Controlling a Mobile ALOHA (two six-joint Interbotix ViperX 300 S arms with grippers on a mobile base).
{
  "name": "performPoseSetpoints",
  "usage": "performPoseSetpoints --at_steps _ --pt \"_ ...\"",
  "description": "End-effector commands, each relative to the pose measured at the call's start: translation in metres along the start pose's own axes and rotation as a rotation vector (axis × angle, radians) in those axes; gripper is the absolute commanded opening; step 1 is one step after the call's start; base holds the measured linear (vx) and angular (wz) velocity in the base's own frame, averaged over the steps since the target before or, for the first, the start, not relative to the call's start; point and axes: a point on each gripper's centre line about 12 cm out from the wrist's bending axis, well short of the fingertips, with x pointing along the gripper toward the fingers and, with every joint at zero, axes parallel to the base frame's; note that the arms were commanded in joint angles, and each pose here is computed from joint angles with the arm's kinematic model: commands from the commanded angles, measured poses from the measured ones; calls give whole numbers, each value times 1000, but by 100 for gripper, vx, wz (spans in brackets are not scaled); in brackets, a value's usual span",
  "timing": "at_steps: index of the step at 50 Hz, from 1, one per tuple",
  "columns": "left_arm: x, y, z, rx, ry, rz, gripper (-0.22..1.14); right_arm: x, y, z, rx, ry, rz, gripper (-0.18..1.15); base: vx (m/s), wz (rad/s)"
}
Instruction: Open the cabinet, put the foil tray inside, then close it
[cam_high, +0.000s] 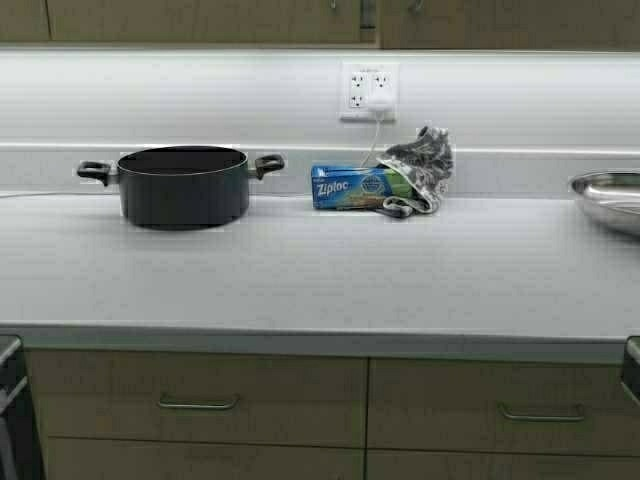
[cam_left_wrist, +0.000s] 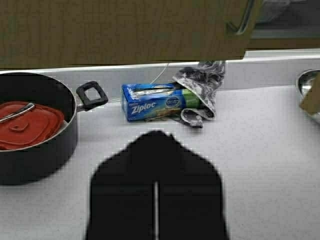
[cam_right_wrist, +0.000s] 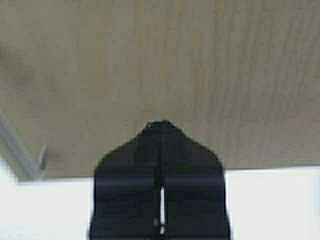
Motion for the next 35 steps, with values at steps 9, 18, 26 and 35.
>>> performPoseSetpoints --at_steps 9,18,26,35 --pt "-2 -3 13 6 -39 -11 4 -64 -3 5 -3 -53 -13 7 2 2" --pt "0 -3 11 10 -36 -12 4 -93 -4 -5 -2 -65 -13 7 2 1" --pt "0 -3 10 8 -34 -12 4 -101 -4 -9 -2 -67 -16 7 1 -1" --pt "-1 -3 10 8 -34 -12 4 -101 -5 -12 -4 -56 -18 7 0 0"
